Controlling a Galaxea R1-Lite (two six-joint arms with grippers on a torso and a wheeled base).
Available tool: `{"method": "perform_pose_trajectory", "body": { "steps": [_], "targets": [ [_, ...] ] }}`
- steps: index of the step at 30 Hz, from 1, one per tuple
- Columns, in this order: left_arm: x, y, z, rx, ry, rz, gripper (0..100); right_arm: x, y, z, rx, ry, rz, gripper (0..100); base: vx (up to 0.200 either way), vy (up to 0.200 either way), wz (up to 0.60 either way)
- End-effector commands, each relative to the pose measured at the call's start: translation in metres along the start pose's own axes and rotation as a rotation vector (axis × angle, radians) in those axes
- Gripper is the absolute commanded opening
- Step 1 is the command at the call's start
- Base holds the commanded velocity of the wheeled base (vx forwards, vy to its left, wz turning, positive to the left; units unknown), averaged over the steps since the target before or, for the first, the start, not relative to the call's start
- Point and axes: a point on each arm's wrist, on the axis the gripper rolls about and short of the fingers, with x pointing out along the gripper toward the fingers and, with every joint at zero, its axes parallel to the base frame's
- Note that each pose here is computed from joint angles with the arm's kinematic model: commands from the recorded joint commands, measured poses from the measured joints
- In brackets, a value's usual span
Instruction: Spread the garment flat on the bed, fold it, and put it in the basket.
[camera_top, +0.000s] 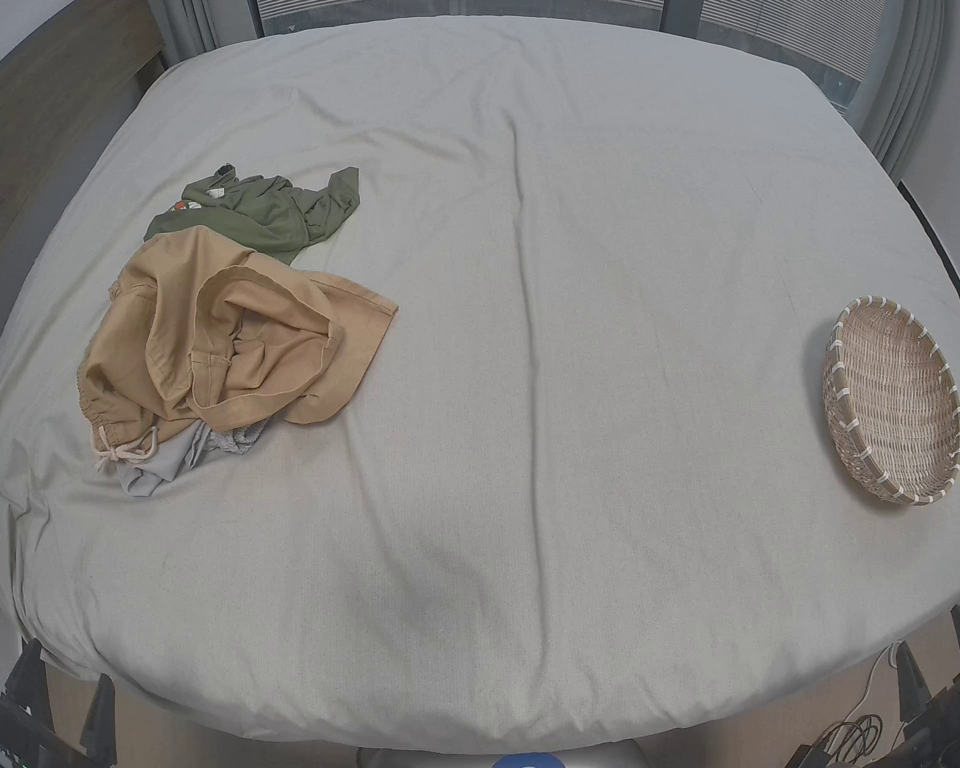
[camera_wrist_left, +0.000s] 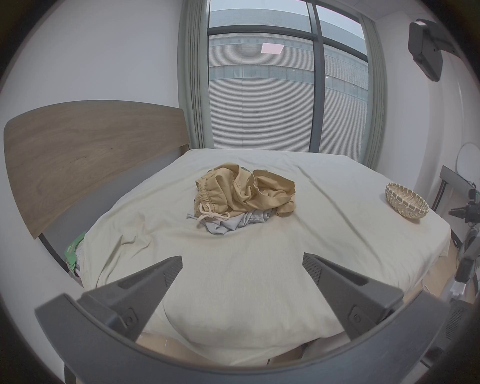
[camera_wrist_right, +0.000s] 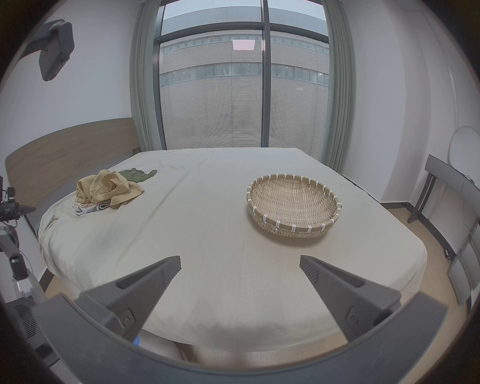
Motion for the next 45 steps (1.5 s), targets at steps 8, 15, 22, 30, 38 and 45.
{"method": "perform_pose_trajectory", "body": {
  "steps": [8, 15, 22, 30, 38, 45],
  "targets": [
    [-0.028, -0.001, 0.195, -0.119, -0.389, 0.064, 100, 0.001, 0.000, -0.005, 0.000, 0.009, 0.000, 100, 0.000, 0.000, 0.00],
    [-0.006, -0.002, 0.279, -0.298, -0.291, 0.052, 100, 0.001, 0.000, -0.005, 0.000, 0.009, 0.000, 100, 0.000, 0.000, 0.00],
    [0.029, -0.001, 0.298, -0.290, -0.217, 0.116, 100, 0.001, 0.000, -0.005, 0.000, 0.009, 0.001, 100, 0.000, 0.000, 0.00],
    [0.104, 0.005, 0.318, -0.321, -0.163, 0.200, 100, 0.001, 0.000, -0.005, 0.000, 0.009, 0.001, 100, 0.000, 0.000, 0.00],
    [0.169, 0.023, 0.323, -0.472, -0.111, 0.203, 100, 0.001, 0.000, -0.005, 0.000, 0.009, 0.000, 100, 0.000, 0.000, 0.00],
    [0.196, 0.051, 0.304, -0.596, 0.004, 0.165, 100, 0.001, 0.000, -0.005, 0.000, 0.009, 0.001, 100, 0.000, 0.000, 0.00]
  ]
}}
